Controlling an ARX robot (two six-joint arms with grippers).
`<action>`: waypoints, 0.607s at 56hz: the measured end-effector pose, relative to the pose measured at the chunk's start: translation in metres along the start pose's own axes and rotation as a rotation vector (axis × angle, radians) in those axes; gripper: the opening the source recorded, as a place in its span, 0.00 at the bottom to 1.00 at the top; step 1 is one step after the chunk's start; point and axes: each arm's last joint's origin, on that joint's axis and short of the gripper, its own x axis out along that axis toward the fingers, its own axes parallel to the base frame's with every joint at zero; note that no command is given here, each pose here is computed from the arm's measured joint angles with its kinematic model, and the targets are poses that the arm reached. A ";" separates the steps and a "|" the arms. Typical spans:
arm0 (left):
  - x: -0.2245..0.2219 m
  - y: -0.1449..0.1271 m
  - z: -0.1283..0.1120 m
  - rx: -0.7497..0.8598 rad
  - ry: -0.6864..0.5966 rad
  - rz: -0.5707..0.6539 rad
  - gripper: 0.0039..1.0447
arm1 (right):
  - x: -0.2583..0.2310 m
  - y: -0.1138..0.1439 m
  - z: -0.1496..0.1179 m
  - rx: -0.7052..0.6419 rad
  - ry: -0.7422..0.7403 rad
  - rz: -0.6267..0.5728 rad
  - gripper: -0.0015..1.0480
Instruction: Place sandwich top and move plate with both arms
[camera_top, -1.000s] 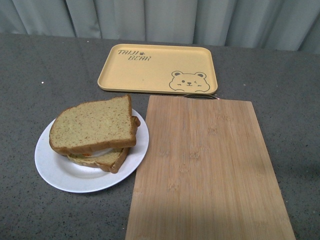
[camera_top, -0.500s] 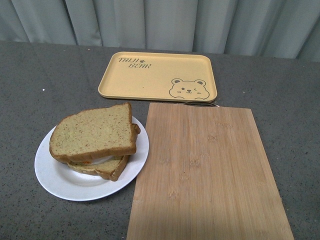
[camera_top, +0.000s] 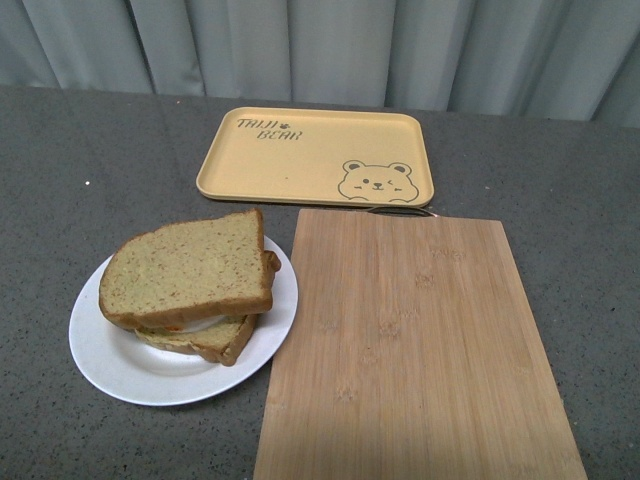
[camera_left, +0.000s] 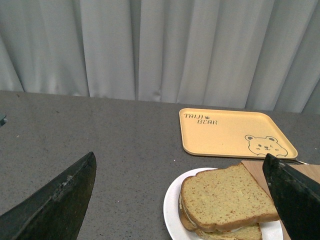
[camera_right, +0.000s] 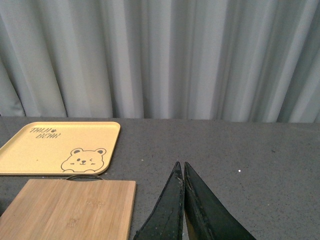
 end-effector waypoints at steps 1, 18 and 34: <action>0.000 0.000 0.000 0.000 0.000 0.000 0.94 | -0.001 0.000 0.000 0.000 -0.001 0.000 0.01; 0.000 0.000 0.000 0.000 0.000 0.000 0.94 | -0.011 0.000 0.003 0.000 -0.010 0.000 0.01; 0.000 0.000 0.000 0.000 0.000 0.000 0.94 | -0.018 0.000 0.003 0.000 -0.012 0.001 0.01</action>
